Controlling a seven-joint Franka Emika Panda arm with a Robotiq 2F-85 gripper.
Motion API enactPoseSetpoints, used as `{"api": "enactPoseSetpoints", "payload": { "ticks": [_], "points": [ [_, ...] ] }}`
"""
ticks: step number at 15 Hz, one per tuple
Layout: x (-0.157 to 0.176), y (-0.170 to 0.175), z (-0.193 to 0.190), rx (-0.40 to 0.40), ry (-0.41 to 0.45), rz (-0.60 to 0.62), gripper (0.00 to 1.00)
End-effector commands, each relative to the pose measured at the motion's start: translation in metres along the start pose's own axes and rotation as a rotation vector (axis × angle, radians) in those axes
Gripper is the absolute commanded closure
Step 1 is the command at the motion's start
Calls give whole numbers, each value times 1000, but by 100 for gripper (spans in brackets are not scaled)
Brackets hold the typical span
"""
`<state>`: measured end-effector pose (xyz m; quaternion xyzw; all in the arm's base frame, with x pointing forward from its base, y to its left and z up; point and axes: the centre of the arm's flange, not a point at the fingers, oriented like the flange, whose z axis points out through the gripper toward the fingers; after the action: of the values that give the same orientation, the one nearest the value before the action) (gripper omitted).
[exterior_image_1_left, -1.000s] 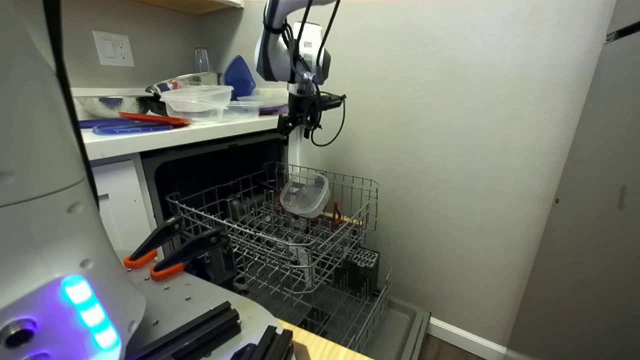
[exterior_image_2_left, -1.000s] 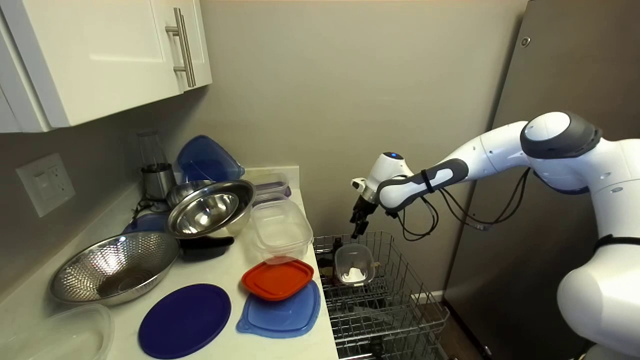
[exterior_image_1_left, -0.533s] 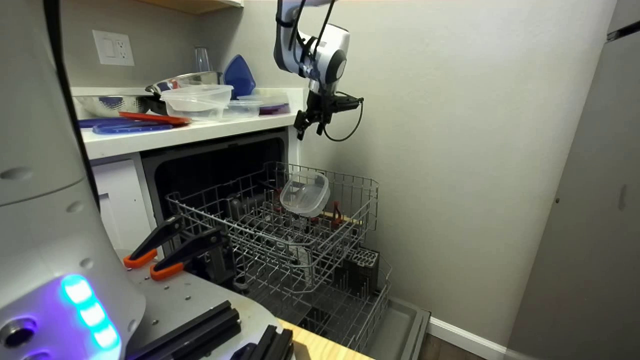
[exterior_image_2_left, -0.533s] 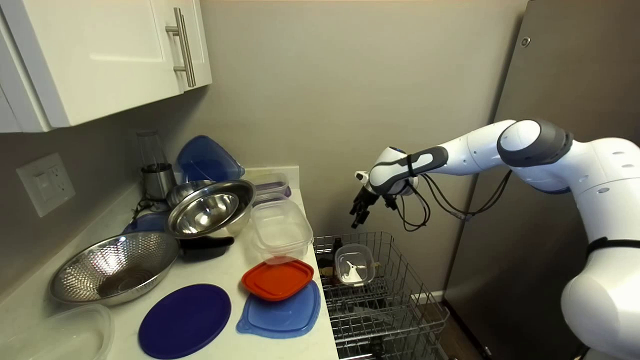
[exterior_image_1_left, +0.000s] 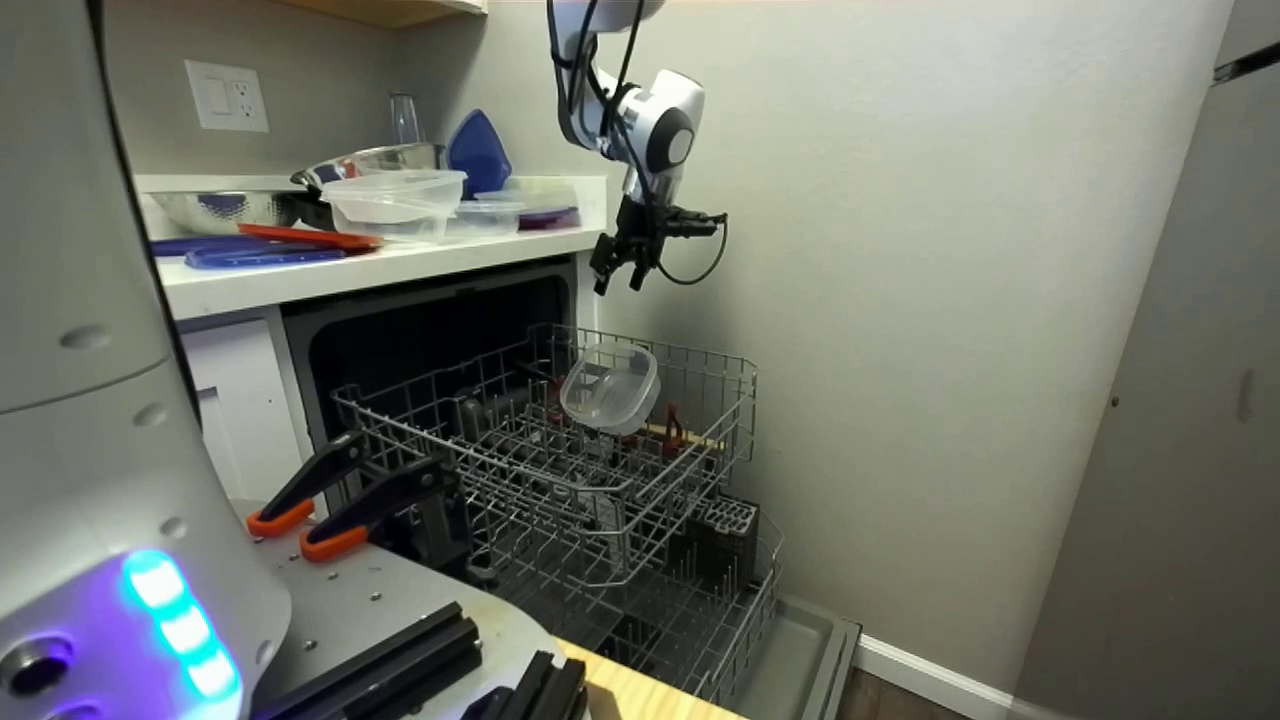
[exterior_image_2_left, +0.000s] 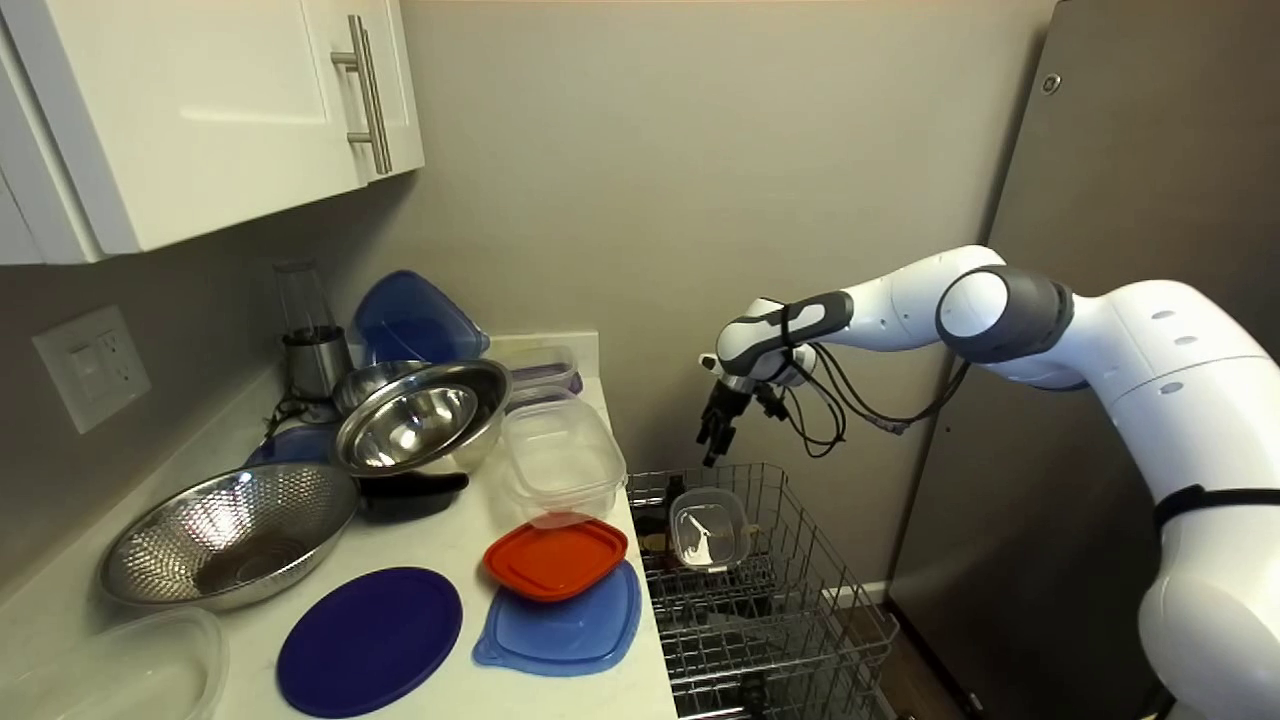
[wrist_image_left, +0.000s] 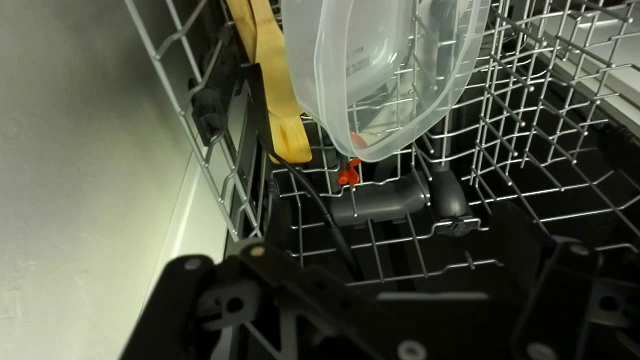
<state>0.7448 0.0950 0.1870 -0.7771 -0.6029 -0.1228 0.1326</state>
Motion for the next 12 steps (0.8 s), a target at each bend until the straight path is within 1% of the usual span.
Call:
{"api": "enactPoseSetpoints", "payload": {
  "ticks": [1,7,12],
  "points": [
    [-1,17,18,44,-14,-26,0],
    [-7,19,54,38,-50,-24,0],
    [-11,13,78,57,-57,-34,0]
  ]
}}
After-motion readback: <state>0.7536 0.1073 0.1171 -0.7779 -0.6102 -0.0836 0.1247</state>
